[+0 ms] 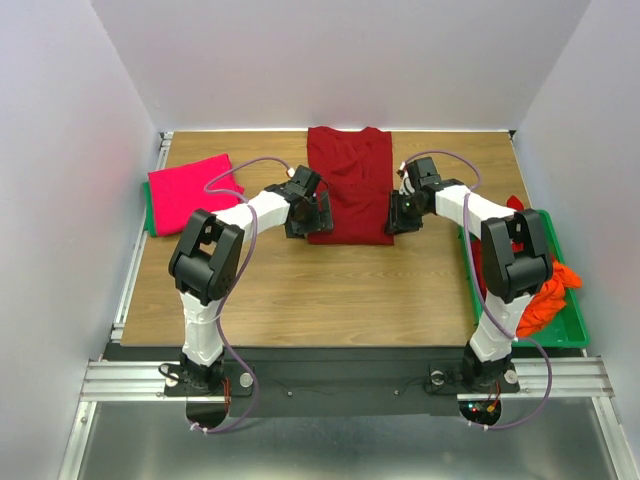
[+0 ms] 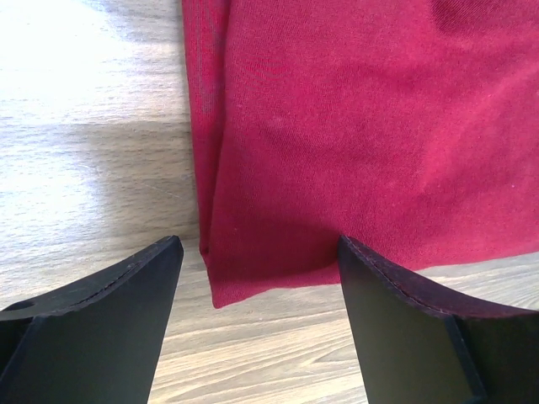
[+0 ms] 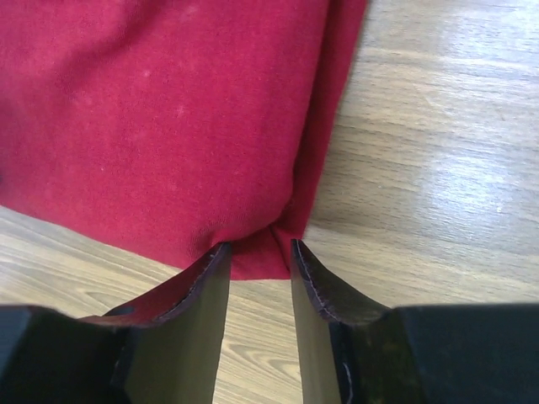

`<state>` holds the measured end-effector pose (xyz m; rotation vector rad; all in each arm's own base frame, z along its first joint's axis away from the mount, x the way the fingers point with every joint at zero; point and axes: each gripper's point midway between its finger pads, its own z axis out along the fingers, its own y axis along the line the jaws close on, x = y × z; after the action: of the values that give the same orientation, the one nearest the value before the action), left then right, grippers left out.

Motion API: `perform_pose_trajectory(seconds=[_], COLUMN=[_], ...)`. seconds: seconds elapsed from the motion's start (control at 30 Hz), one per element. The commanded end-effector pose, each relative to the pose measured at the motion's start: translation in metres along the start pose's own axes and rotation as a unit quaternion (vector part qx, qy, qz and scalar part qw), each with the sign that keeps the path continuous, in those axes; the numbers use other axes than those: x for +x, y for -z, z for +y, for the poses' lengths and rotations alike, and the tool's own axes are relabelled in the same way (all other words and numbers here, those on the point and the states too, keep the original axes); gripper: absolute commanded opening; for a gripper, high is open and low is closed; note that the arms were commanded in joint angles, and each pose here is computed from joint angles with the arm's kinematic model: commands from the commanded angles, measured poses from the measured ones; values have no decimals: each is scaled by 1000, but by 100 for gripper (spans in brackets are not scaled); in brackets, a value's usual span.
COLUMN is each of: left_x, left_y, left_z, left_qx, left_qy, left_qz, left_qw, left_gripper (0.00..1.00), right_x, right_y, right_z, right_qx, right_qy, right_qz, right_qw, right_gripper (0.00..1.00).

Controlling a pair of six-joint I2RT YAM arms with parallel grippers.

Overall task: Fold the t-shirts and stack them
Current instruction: Fold the tshirt

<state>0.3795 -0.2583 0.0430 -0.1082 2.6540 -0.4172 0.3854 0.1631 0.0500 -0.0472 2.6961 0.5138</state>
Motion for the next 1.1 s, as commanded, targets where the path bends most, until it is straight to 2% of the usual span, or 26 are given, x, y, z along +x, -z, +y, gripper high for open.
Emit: perform_pose_trajectory(seconds=[0.0,0.53,0.67,0.73,0.77,0.87,0.97,1.07], left_x=[-14,-9,-7,-6,-4,0,5,10], left_y=[9,7,7,6,4,0,-5,-7], left_z=[-6,-8,-6,-5,-4,-1,3,7], left_qx=[0,5,2,2,0,-5,-12,-20], left_qy=[-10,-9,-8,-8,-8,-6,-3,-2], left_qz=[-18,-9,-8,-6,-3,3,12,19], left_qw=[1000,1000,1000,1000,1000,1000,1000,1000], left_gripper=[86,86,86,86,86,85,79,78], right_x=[-14,4,9,10,8,13,18,22], right_y=[-1,-18,-17,-15,-11,-8,-2,6], right_z=[9,7,6,2,1,-2,-6,-9], right_qx=[-21,-38,-36,-27,-20,-10,3,14], right_qy=[17,16,16,15,16,12,7,-3], right_qz=[-19,18,22,19,13,12,9,3], right_qw=[999,999,999,999,1000,1000,1000,1000], right_gripper=[40,35,26,14,2,0,0,0])
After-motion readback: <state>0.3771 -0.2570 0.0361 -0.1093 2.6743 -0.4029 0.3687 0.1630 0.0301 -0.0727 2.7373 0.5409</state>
